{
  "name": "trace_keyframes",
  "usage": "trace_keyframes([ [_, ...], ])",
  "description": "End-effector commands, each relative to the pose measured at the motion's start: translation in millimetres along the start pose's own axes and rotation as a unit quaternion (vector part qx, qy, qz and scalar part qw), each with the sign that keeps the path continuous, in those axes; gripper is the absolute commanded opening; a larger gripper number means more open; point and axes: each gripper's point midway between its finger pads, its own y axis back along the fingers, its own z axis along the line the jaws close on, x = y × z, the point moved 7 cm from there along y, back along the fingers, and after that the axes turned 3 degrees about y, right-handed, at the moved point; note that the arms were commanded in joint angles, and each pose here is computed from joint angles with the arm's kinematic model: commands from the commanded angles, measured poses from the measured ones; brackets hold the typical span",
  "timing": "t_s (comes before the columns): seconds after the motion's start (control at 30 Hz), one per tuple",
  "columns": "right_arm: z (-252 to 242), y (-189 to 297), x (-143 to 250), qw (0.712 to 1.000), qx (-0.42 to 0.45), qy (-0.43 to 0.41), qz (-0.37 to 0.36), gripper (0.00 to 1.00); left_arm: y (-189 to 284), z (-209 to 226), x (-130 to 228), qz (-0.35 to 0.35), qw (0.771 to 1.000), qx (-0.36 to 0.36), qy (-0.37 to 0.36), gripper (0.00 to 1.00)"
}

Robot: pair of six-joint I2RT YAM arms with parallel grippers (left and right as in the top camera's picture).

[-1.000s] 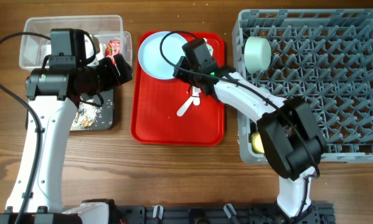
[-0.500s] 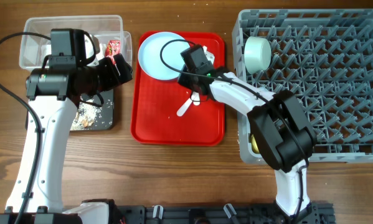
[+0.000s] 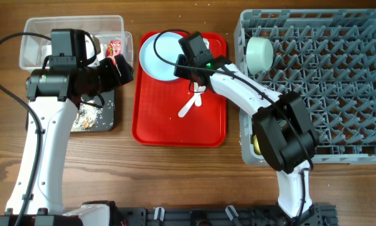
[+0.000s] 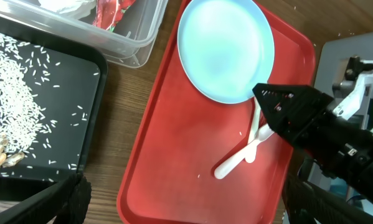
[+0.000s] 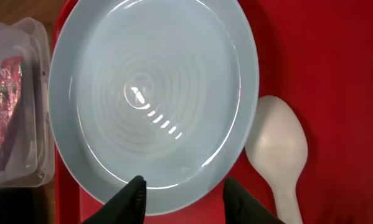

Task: Sort waste into correct bins and load items into the dishwasher rack
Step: 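Grasp the light-blue plate edge on the red tray with the right gripper, then stand the light-blue plate upright in the rack's top row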

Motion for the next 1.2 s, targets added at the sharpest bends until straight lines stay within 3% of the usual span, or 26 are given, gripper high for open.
trace_keyframes([
  [0.0,-4,-9,-3,1.000,0.010,-0.019,-0.011,0.43,6,-1,-4,-0.012,1.000,0.003,-0.003,1.00],
  [0.33,-25,-44,23,0.997,0.047,-0.046,0.032,0.41,6,-1,-4,-0.012,1.000,0.003,-0.003,1.00],
  [0.5,-36,-48,37,0.994,0.074,-0.046,0.067,0.14,6,-1,-4,-0.012,1.000,0.003,-0.003,1.00],
  [0.6,-43,-46,46,0.991,0.094,-0.033,0.092,0.05,6,-1,-4,-0.012,1.000,0.003,-0.003,1.00],
  [0.77,-38,-36,39,0.992,0.074,0.007,0.103,0.05,6,-1,-4,-0.012,1.000,0.003,-0.003,1.00],
  [0.87,-19,-9,12,0.995,0.024,0.047,0.082,0.04,6,-1,-4,-0.012,1.000,0.003,-0.003,1.00],
  [1.0,4,75,-42,0.997,-0.015,0.078,-0.013,0.04,6,-1,-4,-0.012,1.000,0.003,-0.003,1.00],
  [1.17,-7,207,-74,0.982,0.045,0.128,-0.133,0.04,6,-1,-4,-0.012,1.000,0.003,-0.003,1.00],
])
